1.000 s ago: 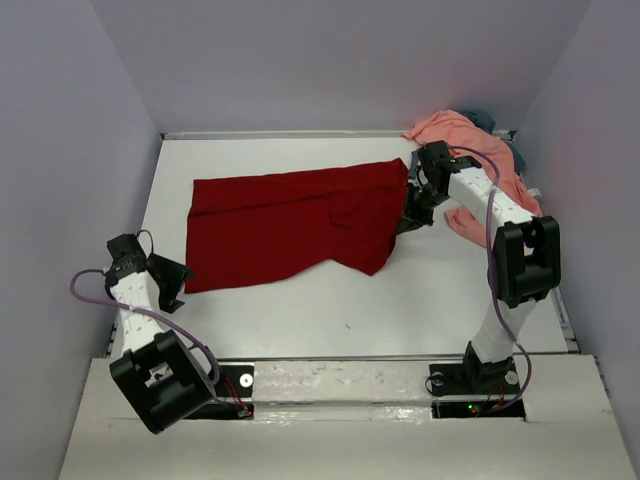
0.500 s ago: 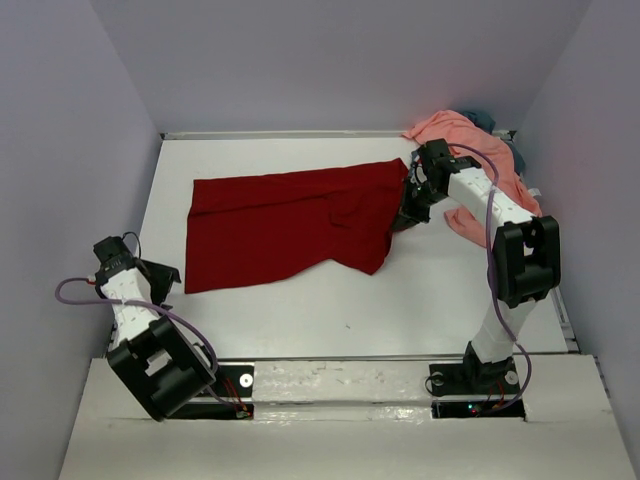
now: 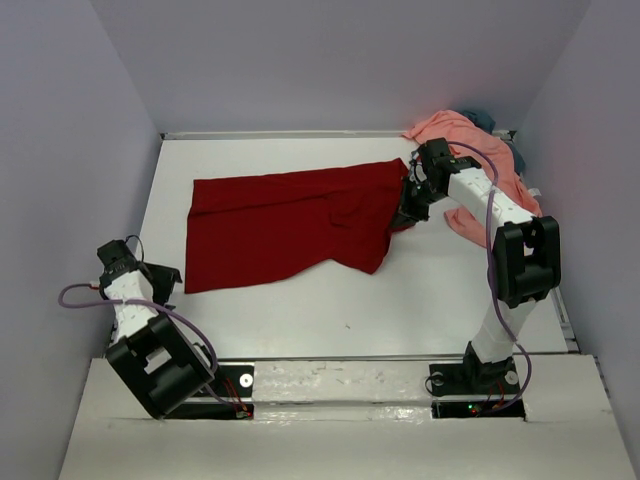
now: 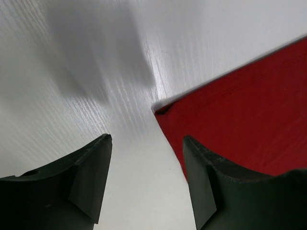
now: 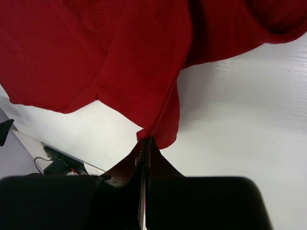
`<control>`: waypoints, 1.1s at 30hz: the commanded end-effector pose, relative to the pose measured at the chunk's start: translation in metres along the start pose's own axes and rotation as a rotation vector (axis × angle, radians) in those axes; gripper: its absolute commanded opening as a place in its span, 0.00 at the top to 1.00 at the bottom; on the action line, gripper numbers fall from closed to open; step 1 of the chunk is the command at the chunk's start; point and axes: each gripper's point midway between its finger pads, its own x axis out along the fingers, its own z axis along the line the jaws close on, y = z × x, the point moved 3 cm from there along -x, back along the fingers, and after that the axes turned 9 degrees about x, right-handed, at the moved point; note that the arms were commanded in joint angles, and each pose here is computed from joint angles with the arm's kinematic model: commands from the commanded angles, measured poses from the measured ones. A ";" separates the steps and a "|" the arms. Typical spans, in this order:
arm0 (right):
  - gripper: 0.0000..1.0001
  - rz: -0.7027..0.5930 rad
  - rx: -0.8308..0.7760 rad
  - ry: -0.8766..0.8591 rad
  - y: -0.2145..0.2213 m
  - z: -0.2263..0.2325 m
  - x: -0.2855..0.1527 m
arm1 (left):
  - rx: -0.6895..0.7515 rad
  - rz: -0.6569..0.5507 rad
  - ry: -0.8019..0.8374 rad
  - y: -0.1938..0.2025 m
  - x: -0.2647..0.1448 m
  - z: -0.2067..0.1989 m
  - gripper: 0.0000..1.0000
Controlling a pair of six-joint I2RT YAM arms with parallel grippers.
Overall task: Fold and stack the t-shirts
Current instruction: Grap the side of the flattened tshirt closest away from the robot with both arms
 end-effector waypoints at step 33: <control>1.00 -0.032 -0.042 -0.108 -0.005 0.019 -0.014 | -0.012 -0.024 -0.056 0.010 0.015 -0.052 0.37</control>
